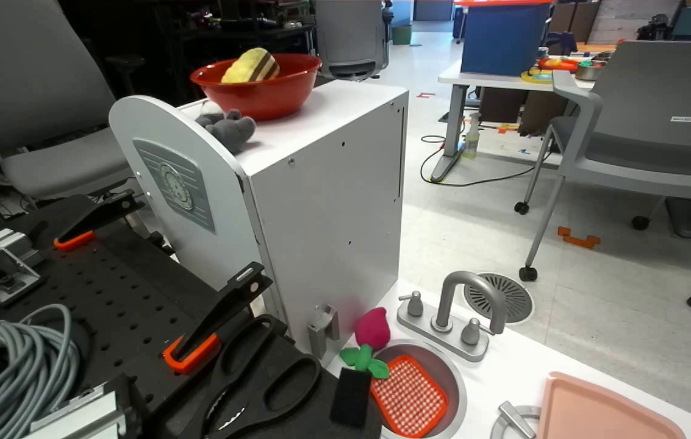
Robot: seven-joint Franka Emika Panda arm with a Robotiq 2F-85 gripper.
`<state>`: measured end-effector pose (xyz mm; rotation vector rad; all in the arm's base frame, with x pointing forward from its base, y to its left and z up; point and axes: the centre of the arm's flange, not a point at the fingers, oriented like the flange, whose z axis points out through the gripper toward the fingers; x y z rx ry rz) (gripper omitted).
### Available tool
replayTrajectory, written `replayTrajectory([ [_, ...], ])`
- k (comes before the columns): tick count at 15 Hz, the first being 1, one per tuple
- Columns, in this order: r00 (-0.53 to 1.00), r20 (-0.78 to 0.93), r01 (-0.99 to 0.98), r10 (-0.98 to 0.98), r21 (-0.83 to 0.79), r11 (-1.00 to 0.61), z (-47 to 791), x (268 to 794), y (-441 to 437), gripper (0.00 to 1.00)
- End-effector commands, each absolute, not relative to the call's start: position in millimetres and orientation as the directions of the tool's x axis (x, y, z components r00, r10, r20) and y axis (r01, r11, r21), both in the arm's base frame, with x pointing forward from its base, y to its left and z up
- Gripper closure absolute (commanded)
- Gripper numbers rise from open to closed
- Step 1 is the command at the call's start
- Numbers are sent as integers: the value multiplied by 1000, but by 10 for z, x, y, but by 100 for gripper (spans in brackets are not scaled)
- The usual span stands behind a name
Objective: Remove the yellow plushy from the red bowl and put it on the counter
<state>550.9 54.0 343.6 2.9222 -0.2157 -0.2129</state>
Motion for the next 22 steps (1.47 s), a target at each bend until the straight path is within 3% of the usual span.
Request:
replayTrajectory([
  [1, 979, -128, -127, -157, 211, -969, 3436, 5509, 540, 0],
  [17, 980, -132, -116, -146, 211, -970, 3427, 5526, 492, 0],
  [22, 990, -142, 22, -1, 161, -987, 3327, 5611, 441, 0],
])
